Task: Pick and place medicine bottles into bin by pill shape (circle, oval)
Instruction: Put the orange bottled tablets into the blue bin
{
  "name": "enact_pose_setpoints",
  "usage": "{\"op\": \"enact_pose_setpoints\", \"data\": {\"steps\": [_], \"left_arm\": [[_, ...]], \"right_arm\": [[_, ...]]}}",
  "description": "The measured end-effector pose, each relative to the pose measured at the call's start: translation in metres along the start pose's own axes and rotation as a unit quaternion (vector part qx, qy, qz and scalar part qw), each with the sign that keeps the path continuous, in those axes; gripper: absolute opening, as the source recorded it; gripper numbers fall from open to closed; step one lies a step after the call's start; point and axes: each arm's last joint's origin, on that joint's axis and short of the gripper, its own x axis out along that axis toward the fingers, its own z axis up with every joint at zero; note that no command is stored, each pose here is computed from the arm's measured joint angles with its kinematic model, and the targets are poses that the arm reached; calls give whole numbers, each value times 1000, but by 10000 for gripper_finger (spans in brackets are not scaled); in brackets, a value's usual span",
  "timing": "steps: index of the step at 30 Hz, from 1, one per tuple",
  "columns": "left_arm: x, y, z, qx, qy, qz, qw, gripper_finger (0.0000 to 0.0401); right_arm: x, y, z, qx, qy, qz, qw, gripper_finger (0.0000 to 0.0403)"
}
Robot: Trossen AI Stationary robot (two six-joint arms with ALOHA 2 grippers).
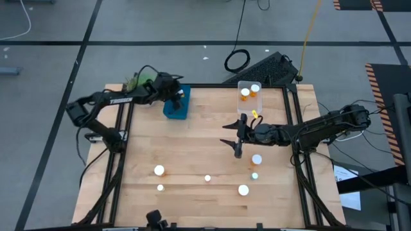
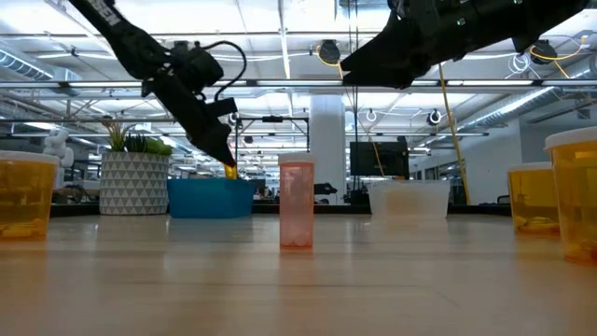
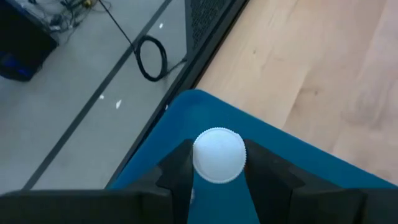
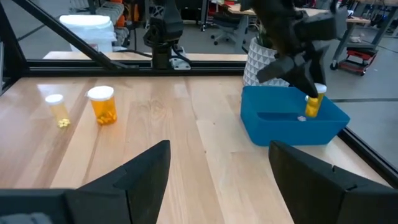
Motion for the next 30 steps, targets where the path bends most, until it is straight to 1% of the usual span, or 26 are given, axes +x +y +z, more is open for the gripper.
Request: {"op": "enact_pose_setpoints", "data": {"steps": [5, 8, 11, 18, 24, 30], "left_arm": [[23, 2, 1, -1, 29, -10, 1000, 134], [31, 2, 2, 3, 57, -19, 998, 134], [37, 2, 3, 4, 65, -22, 998, 134], [42, 2, -2, 12, 80, -16, 997, 134], [42, 7, -3, 7, 80, -9, 997, 134], [42, 9, -3, 4, 78, -16, 997, 134]], "right_arm": [[0, 0, -3, -3, 13, 0, 1000, 265], [0, 0, -4, -2, 21, 0, 1000, 265], [0, 0, -5, 3, 24, 0, 1000, 265], [0, 0, -5, 7, 25, 1, 1000, 265], [0, 0, -5, 6, 24, 1, 1000, 265], [0, 0, -5, 5, 24, 1, 1000, 265]]}}
